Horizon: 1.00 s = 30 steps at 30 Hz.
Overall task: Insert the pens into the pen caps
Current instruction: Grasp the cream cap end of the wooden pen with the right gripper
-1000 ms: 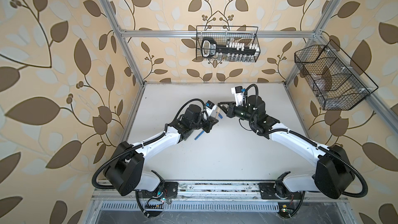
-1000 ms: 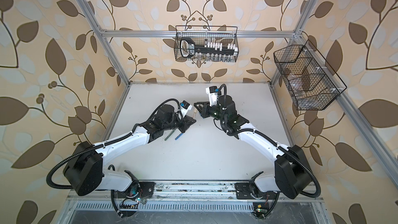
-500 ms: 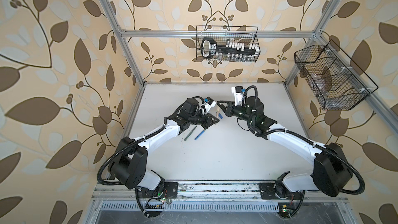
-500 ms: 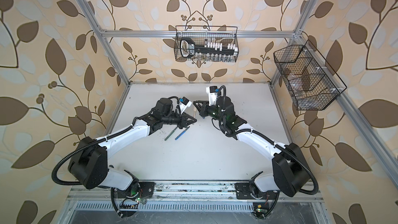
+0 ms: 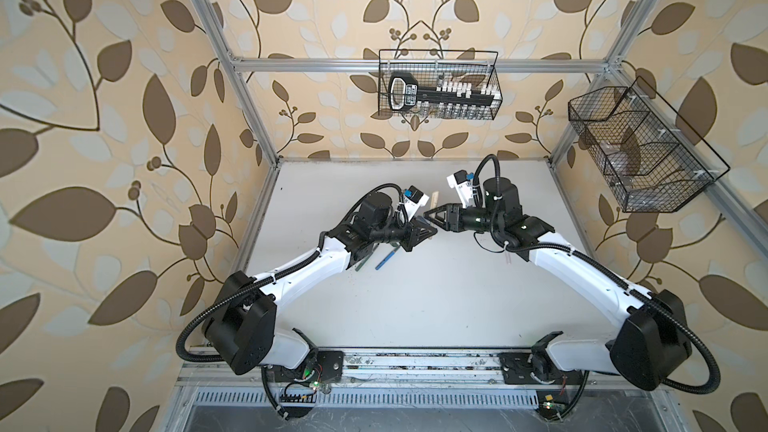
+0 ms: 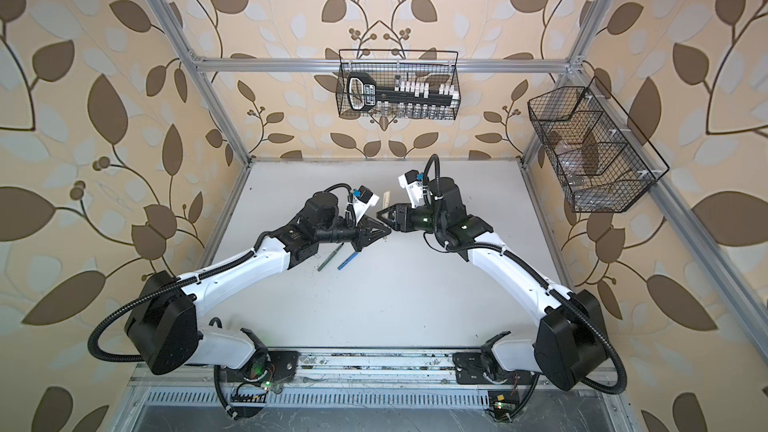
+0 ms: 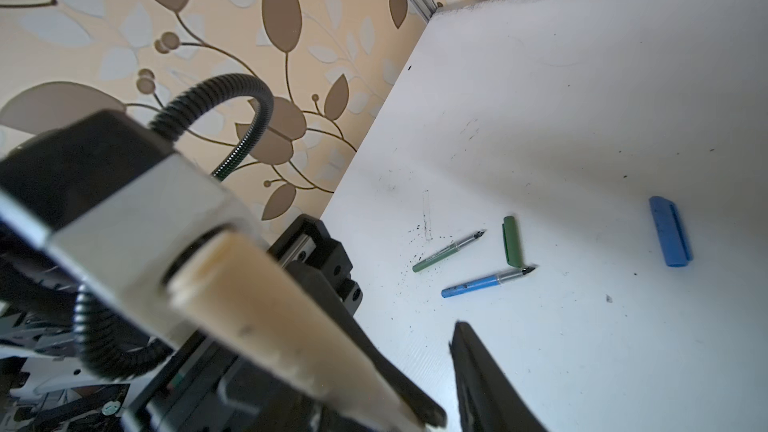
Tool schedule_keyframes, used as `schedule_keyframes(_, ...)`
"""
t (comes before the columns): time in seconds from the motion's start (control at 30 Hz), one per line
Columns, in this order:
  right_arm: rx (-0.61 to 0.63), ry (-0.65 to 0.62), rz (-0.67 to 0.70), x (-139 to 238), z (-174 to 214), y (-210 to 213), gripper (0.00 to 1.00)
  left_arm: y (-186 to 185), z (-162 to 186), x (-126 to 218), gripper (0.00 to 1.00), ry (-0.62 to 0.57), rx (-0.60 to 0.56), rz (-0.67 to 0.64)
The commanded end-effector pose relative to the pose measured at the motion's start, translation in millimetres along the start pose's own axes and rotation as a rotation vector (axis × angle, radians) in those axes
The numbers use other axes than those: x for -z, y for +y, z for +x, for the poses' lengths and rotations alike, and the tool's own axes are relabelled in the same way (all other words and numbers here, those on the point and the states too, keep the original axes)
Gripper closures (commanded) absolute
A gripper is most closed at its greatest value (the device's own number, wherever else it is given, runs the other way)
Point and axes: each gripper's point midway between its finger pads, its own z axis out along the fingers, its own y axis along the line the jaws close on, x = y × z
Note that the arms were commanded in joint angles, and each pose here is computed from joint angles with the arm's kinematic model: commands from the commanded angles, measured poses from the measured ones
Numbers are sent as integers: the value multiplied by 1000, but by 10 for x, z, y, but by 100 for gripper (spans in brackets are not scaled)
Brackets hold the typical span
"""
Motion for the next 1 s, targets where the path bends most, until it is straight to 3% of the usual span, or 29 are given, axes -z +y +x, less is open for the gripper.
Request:
schedule_keyframes(0.0,6,-14,-17,88,-2,15,50,-189,-81,27,100,-44,-9,79)
schedule_keyframes(0.2,36,-84,-49,144,-173,91,48,-213,23,-40,100,-11,29,117)
schedule_keyframes(0.57,54,-84,-77,63,-229,133,58,-154,181,-173,100,47,83,134)
schedule_keyframes(0.97,6,-18,-35,-31,-1,-39,87,-100,141,-224,100,38,83,116)
